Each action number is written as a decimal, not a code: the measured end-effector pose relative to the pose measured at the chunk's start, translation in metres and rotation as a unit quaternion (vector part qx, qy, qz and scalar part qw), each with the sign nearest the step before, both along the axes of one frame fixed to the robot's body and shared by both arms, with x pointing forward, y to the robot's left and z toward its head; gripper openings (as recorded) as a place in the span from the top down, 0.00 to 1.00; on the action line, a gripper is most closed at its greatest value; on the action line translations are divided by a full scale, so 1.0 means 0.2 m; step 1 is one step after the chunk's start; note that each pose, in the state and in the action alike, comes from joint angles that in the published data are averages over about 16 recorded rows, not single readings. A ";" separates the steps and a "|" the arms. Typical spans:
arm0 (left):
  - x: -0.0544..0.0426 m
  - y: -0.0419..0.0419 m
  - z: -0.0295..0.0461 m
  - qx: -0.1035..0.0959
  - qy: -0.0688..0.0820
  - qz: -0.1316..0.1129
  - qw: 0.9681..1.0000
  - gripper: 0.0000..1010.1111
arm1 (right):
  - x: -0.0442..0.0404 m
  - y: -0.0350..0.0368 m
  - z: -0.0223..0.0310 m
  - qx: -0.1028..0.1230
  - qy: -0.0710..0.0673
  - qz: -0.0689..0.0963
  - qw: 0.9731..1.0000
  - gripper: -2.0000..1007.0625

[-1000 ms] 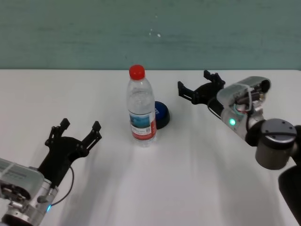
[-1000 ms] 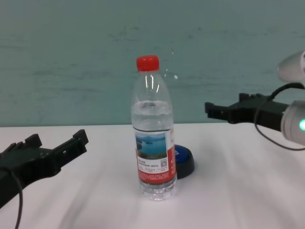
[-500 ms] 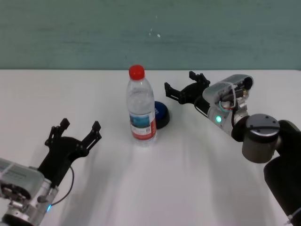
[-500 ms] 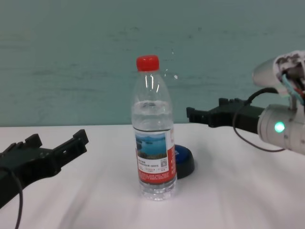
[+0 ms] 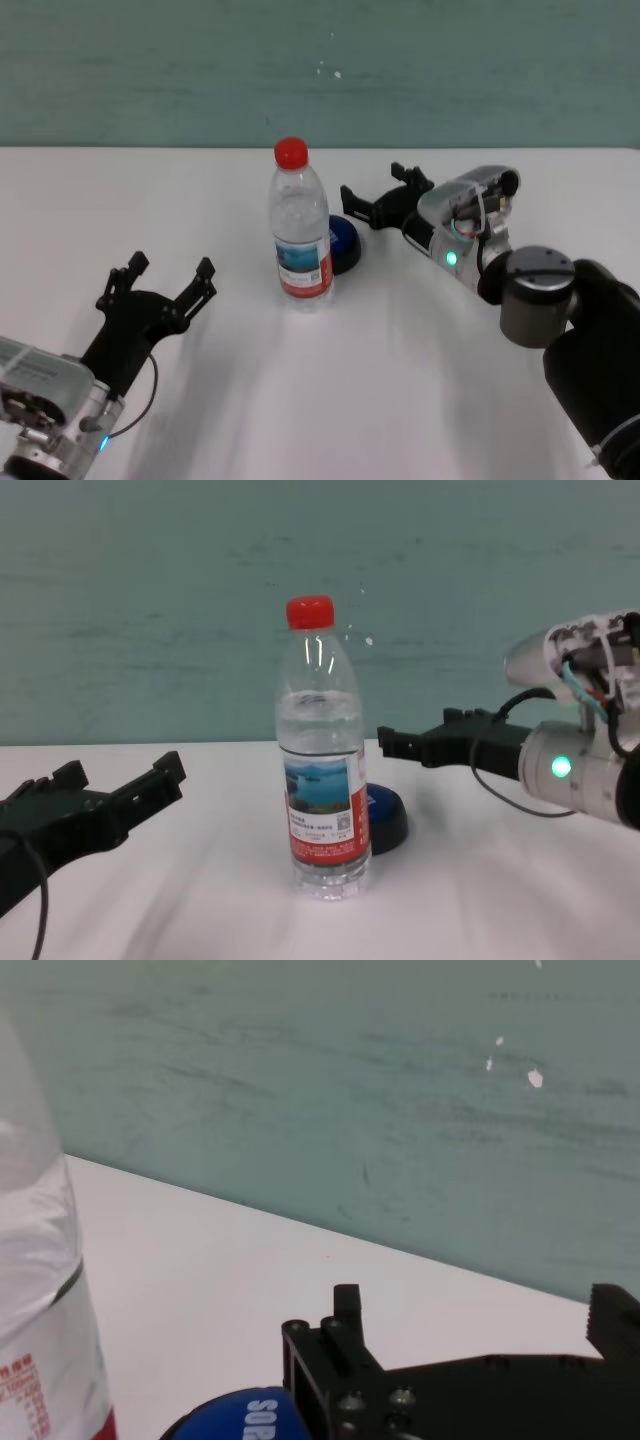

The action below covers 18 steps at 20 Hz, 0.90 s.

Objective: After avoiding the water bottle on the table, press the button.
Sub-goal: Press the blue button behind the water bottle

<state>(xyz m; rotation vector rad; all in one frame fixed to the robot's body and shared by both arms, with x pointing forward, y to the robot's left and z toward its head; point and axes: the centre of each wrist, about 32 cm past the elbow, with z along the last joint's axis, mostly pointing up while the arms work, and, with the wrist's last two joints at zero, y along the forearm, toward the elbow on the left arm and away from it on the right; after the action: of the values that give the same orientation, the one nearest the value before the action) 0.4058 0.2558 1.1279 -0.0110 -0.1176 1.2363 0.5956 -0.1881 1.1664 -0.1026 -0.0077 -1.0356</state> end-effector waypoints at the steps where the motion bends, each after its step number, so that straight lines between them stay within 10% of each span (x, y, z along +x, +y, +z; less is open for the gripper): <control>1: 0.000 0.000 0.000 0.000 0.000 0.000 1.000 0.00 | 0.006 0.004 -0.008 0.000 0.002 0.001 1.000 0.00; 18: 0.000 0.000 0.000 0.000 0.000 0.000 1.000 0.00 | 0.062 0.028 -0.122 0.012 0.041 0.008 0.999 0.00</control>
<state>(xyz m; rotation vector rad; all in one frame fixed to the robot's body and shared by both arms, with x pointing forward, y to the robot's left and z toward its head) 0.4058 0.2558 1.1279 -0.0110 -0.1176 1.2363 0.6080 -0.1825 1.1420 -0.1224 0.0791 -1.0137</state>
